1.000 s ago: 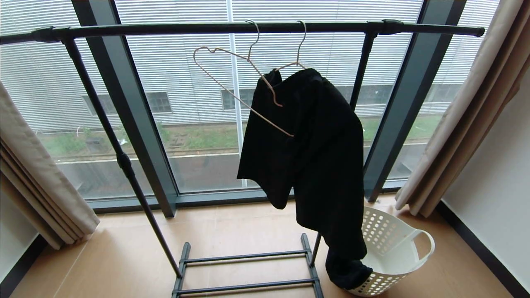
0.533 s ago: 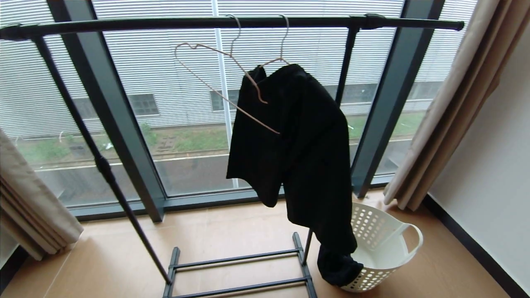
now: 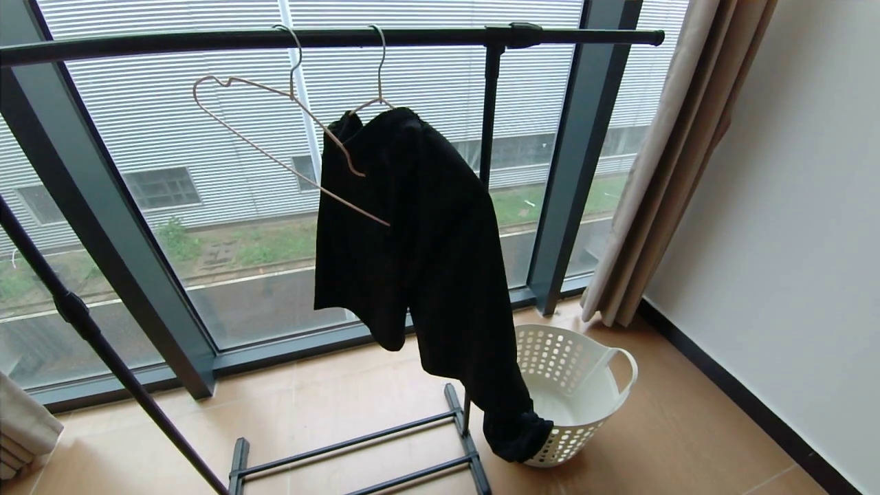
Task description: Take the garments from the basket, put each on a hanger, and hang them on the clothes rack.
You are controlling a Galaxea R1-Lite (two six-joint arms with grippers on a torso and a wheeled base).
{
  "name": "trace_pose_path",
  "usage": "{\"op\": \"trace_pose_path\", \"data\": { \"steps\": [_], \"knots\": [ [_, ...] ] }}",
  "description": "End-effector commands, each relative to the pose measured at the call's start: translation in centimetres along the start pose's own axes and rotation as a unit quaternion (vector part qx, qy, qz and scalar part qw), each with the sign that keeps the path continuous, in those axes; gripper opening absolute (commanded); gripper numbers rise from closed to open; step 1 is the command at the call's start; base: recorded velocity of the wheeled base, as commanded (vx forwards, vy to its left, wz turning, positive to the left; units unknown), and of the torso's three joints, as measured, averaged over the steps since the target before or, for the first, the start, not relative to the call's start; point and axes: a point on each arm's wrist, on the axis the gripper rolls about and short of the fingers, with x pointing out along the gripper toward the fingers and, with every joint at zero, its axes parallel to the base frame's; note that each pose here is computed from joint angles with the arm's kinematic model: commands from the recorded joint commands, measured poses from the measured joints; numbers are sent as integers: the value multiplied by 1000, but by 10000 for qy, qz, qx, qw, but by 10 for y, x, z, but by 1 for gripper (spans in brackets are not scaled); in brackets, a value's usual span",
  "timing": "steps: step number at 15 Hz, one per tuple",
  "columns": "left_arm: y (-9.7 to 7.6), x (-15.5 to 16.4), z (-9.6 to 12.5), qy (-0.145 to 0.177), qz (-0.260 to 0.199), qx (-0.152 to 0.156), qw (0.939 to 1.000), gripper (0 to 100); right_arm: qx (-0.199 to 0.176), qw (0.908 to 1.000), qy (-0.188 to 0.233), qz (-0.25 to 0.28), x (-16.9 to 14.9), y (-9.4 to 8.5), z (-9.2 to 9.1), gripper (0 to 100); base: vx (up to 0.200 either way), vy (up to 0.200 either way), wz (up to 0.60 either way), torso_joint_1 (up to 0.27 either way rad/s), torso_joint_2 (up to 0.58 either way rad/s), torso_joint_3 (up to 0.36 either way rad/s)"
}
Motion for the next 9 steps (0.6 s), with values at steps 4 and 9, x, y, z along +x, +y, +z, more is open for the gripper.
{"op": "trace_pose_path", "data": {
  "steps": [4,9],
  "knots": [
    [0,0,0,8,1,-2,10000,100,0,10000,9,12,0,0,0,100,50,-200,0,1,2,11],
    [0,0,0,8,9,-2,10000,100,0,10000,9,12,0,0,0,100,200,0,0,1,1,2]
  ]
}}
